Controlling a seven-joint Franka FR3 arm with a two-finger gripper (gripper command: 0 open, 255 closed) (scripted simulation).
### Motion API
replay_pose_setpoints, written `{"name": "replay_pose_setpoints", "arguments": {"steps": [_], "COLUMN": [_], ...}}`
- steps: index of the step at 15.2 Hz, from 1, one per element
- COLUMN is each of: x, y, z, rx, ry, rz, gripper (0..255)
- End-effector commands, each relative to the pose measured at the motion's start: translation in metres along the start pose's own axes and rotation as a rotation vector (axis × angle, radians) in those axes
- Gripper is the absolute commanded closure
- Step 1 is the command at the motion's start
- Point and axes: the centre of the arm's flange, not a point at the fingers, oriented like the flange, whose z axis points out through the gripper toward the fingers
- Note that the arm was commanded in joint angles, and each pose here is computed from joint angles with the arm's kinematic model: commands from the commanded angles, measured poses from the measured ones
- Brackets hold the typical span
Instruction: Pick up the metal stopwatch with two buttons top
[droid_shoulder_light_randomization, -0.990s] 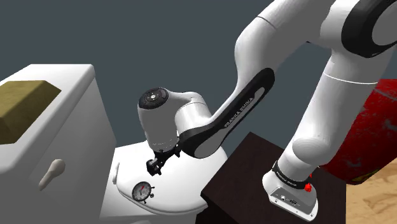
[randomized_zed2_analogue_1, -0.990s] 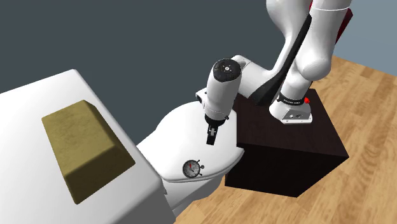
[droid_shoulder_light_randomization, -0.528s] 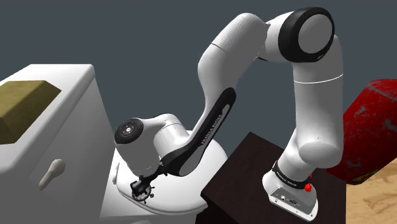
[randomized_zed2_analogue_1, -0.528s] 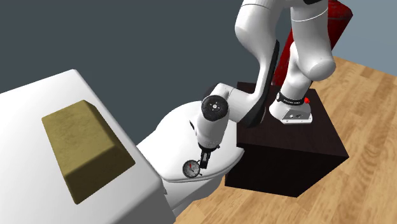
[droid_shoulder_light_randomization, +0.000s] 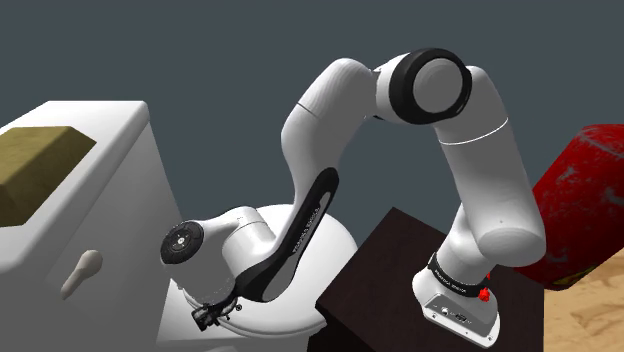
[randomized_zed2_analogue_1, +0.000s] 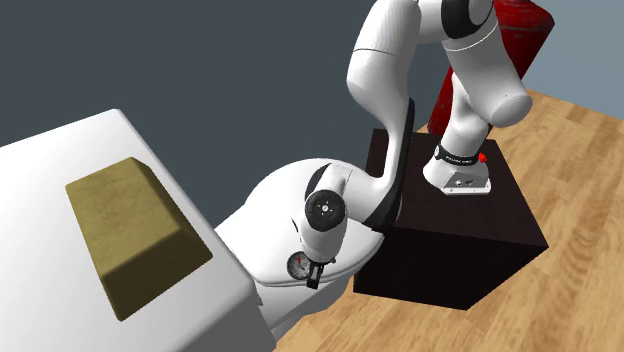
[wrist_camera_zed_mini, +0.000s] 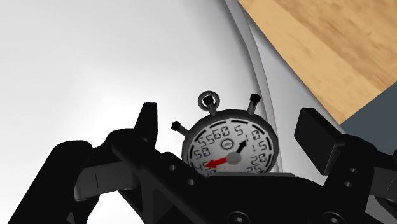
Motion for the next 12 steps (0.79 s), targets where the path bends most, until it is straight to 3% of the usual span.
{"name": "replay_pose_setpoints", "arguments": {"steps": [1,5,6,12], "x": [0.0,-0.001,-0.001,-0.001], "y": [-0.002,-0.005,-0.004,-0.004], "z": [0.011,0.024,0.025,0.024], "rx": [0.0,0.0,0.0,0.0], "ry": [0.0,0.0,0.0,0.0], "rz": [0.0,0.0,0.0,0.0], "gripper": [0,0,255,255]}}
